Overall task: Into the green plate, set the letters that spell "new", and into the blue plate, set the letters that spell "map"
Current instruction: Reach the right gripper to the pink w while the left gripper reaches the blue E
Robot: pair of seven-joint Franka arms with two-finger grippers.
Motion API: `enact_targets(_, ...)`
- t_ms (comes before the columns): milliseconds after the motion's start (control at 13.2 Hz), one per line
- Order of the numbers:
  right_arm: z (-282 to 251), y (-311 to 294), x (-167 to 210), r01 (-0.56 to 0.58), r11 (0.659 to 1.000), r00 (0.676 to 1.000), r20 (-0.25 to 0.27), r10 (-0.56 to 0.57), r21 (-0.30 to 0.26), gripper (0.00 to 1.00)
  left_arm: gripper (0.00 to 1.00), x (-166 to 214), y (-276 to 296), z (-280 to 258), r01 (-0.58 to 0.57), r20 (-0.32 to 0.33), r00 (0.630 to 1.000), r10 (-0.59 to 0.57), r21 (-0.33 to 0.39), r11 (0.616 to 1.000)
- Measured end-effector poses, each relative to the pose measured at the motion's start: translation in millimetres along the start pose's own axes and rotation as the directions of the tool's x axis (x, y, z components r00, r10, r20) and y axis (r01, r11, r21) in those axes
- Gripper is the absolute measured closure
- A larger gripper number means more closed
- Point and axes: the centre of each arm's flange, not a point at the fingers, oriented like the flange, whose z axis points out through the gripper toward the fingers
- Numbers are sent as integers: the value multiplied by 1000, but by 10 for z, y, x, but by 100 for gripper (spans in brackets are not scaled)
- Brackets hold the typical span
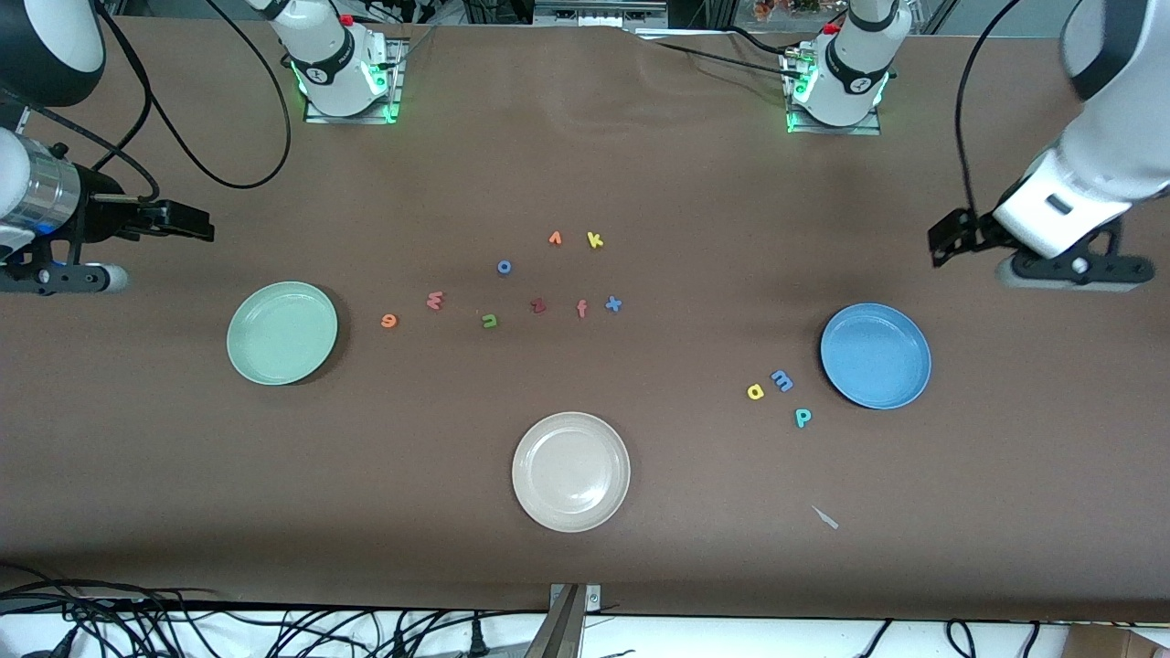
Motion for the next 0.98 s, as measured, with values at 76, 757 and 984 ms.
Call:
enact_targets(76, 25, -30, 11, -4, 1000, 1000, 3, 4, 6, 0, 0, 26, 62, 227, -11, -6, 1000, 11, -2, 1000)
enact_targets(757, 446, -857, 87, -29, 1000, 999, -32, 30, 6, 0, 0, 295, 286, 1547, -50, 37, 998, 51, -21, 999)
enact_targets(984, 621, -1036, 121, -40, 999, 997, -59, 41, 13, 0, 0, 425, 635, 2073, -100, 2, 995, 100, -36, 994)
